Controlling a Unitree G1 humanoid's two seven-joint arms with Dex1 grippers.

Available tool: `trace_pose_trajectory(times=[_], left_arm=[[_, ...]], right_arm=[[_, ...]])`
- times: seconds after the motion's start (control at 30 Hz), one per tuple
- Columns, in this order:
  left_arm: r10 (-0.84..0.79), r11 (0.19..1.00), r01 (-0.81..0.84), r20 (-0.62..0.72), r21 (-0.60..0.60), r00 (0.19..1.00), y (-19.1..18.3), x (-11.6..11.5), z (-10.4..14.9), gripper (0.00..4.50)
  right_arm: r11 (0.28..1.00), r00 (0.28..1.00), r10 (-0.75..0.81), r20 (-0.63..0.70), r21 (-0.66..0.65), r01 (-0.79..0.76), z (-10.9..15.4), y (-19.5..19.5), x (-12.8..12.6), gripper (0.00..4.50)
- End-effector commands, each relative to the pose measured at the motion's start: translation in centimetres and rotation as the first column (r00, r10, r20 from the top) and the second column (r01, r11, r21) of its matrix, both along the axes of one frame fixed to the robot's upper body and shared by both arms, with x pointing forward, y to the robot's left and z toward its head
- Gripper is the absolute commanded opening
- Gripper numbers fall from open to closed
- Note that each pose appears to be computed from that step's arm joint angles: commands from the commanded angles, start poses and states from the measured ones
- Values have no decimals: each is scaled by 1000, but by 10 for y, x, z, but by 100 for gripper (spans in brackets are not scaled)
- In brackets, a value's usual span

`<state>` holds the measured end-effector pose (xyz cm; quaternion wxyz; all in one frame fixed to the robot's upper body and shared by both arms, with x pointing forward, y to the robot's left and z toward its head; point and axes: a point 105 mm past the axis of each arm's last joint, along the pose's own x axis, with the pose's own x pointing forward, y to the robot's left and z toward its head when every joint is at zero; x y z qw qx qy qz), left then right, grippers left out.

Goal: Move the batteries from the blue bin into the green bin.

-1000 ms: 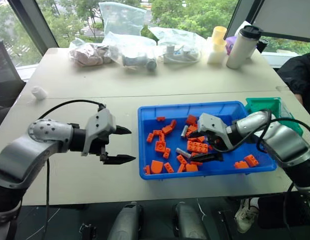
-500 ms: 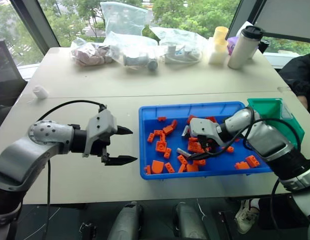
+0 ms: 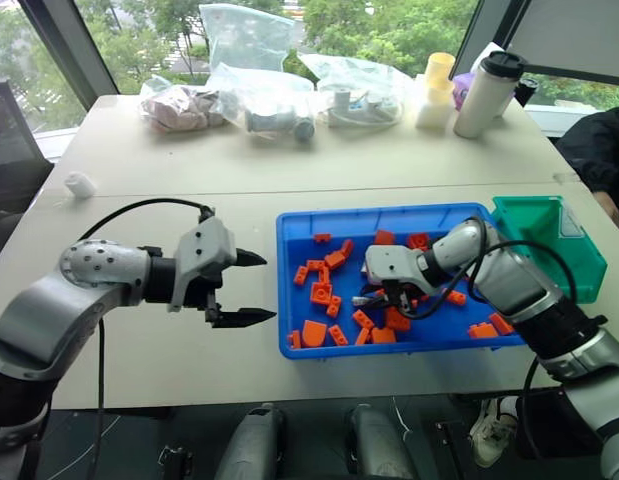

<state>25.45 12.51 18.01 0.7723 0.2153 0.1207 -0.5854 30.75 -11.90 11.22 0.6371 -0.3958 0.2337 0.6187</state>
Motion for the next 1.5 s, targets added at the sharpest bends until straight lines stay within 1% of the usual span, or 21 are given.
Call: trace_pose_trajectory(times=[0.03, 0.13, 0.33, 0.4, 0.47, 0.57, 0.63, 0.67, 0.7, 0.73, 0.77, 0.83, 0.87, 0.9, 0.97, 1.0, 1.07, 1.3, 1.4, 1.47, 1.5], left_arm=[[-13, 1000, 13, 48, 1, 999, -3, 1, 7, 450], [-14, 1000, 14, 49, 2, 999, -3, 1, 6, 450], [-19, 1000, 18, 51, 2, 999, -5, 2, 6, 450], [-23, 1000, 23, 56, -6, 998, -6, 2, 8, 450], [-17, 998, 21, 67, -54, 998, -8, 6, 15, 450], [10, 982, 5, 78, -191, 997, -13, 17, 34, 450], [13, 967, 10, 88, -253, 996, -19, 22, 43, 450], [-2, 960, 28, 93, -278, 996, -25, 24, 47, 450], [-13, 955, 40, 96, -293, 995, -29, 26, 48, 450], [-26, 951, 55, 100, -304, 995, -34, 27, 50, 450], [-33, 948, 64, 102, -311, 994, -37, 28, 50, 450], [-65, 940, 96, 105, -328, 992, -47, 30, 51, 450], [-76, 937, 107, 106, -334, 991, -50, 31, 52, 450], [-78, 933, 114, 115, -340, 990, -55, 35, 53, 450], [-117, 923, 160, 141, -351, 983, -73, 46, 54, 450], [-139, 920, 183, 150, -345, 979, -81, 49, 53, 450], [-167, 920, 213, 163, -328, 972, -89, 53, 50, 450], [-214, 914, 259, 173, -311, 962, -98, 55, 45, 450], [-214, 914, 257, 166, -314, 963, -97, 53, 43, 450], [-210, 917, 252, 163, -310, 964, -95, 52, 42, 450], [-208, 918, 250, 163, -309, 964, -95, 52, 42, 450]], right_arm=[[999, 999, 29, 31, -17, -28, 3, 3, 2, 89], [999, 999, 35, 29, -20, -35, 1, 3, 1, 5], [1000, 999, 24, 49, 8, -24, 8, 6, 3, 5], [996, 996, -43, 82, 77, 37, 27, 5, 13, 5], [969, 985, -152, 81, 211, 132, 56, 1, 21, 5], [860, 940, -334, 71, 432, 273, 104, -17, 30, 5], [732, 873, -485, 53, 571, 372, 135, -39, 35, 5], [636, 802, -595, 47, 638, 434, 152, -63, 37, 5], [566, 747, -664, 36, 678, 470, 162, -80, 36, 5], [501, 680, -733, 31, 701, 508, 167, -99, 34, 5], [460, 635, -772, 27, 713, 529, 170, -110, 32, 5], [378, 513, -857, 35, 719, 583, 168, -139, 27, 5], [350, 469, -882, 39, 721, 598, 167, -149, 25, 5], [309, 405, -914, 39, 715, 627, 163, -161, 23, 5], [215, 230, -971, 69, 677, 704, 146, -196, 16, 5], [173, 170, -983, 70, 672, 720, 142, -207, 14, 5], [118, 109, -992, 56, 676, 727, 139, -217, 12, 5], [5, -5, -1000, 15, 636, 772, 119, -239, 8, 5], [-24, -16, -1000, -18, 626, 779, 111, -242, 9, 5], [-35, -7, -999, -48, 618, 785, 107, -241, 11, 104], [-38, -4, -998, -56, 616, 787, 106, -241, 11, 143]])
